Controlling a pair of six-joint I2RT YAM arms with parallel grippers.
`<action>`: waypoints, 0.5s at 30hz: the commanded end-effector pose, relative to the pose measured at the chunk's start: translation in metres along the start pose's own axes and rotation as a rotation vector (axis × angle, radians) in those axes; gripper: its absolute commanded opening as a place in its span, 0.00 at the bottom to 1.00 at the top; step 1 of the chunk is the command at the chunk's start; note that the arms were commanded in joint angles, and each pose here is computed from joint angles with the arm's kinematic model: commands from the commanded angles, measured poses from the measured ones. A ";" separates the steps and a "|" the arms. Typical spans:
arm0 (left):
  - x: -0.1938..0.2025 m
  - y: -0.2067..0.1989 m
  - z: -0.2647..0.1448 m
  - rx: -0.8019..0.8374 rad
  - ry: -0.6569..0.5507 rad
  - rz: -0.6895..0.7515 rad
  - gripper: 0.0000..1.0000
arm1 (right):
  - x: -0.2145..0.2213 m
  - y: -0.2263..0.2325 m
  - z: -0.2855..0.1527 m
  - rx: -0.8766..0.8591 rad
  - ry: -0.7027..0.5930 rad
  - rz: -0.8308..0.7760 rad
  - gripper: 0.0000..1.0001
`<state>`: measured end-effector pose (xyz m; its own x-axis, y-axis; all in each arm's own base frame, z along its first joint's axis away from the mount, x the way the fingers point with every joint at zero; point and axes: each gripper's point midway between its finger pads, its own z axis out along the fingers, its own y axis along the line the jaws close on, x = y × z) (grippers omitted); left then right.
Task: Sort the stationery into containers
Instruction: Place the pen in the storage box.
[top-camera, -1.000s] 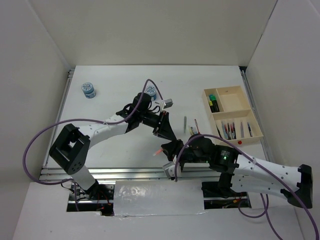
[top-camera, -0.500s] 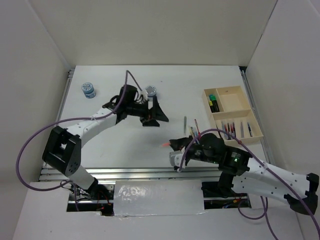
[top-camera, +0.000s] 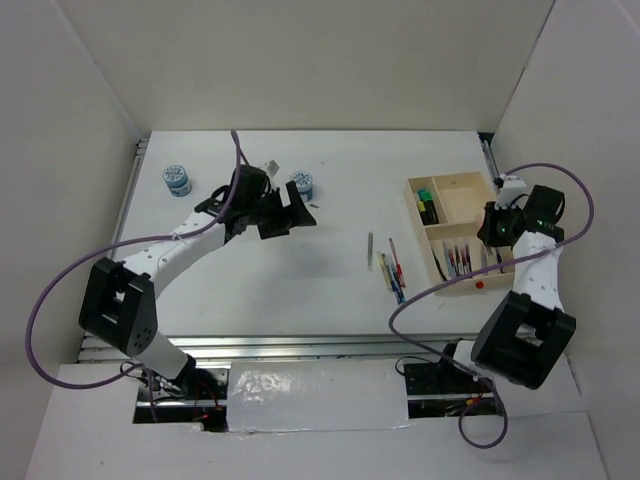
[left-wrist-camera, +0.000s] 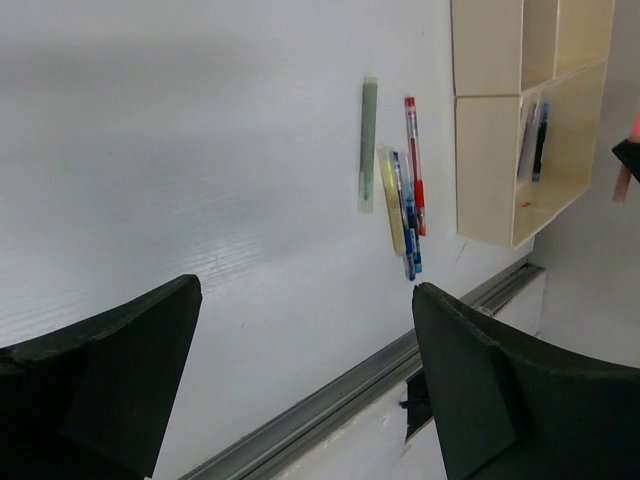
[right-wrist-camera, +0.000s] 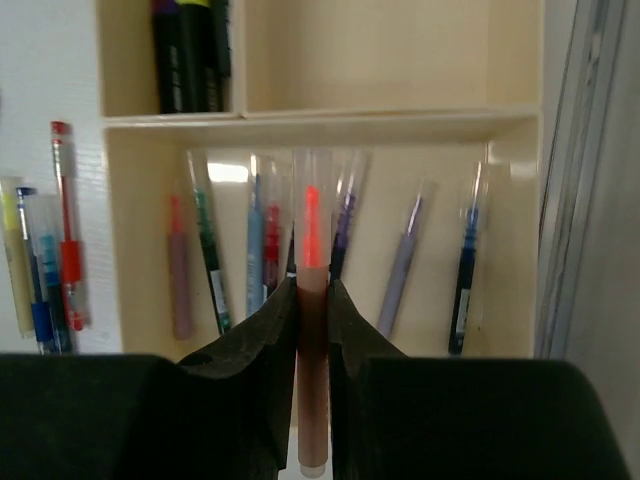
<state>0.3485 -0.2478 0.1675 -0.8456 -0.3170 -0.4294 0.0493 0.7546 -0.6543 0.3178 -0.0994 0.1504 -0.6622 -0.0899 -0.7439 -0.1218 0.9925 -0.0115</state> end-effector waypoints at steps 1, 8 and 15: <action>-0.014 -0.014 0.002 0.026 -0.057 0.057 0.99 | 0.000 -0.007 0.000 -0.073 0.023 0.092 0.00; -0.011 -0.019 0.011 0.027 -0.034 0.068 0.99 | 0.016 -0.032 0.027 -0.045 0.094 0.105 0.00; -0.008 -0.020 0.018 -0.015 -0.057 0.132 0.99 | 0.042 -0.044 0.053 -0.027 0.173 0.164 0.00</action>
<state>0.3506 -0.2630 0.1568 -0.8448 -0.2672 -0.4636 0.0862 0.7871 -0.6108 0.3207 -0.1277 0.0767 -0.8147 0.0572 -0.5771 -0.0417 0.9868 0.1567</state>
